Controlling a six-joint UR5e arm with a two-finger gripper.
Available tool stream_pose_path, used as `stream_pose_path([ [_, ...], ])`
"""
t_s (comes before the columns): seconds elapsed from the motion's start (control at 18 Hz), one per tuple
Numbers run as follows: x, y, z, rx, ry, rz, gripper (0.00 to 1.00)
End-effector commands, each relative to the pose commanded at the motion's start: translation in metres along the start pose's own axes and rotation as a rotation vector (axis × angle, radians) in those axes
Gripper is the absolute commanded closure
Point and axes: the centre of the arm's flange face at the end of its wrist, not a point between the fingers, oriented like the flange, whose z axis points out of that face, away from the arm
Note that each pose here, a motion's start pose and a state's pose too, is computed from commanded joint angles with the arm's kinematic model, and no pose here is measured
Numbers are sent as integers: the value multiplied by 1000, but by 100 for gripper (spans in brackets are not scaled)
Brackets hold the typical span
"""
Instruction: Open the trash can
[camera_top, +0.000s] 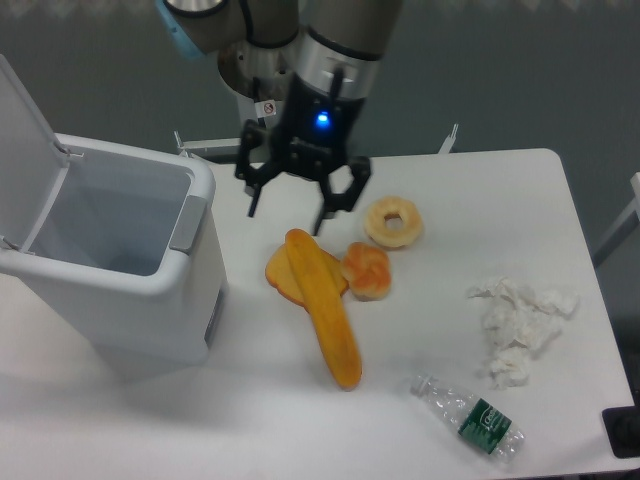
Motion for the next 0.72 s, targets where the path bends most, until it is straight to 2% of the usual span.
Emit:
stream_pose_path([
  [0.11,-37,10,14,-74,-94,50,0],
  [0.28,-84,30,33,-196,-163,112,0],
  [0.44,-121,46,41,-243,-153,225,0],
  [0.56,-142,53,55,-277,-120,349,0],
  [0.72,-175,69,82,-430,-127,461,0],
])
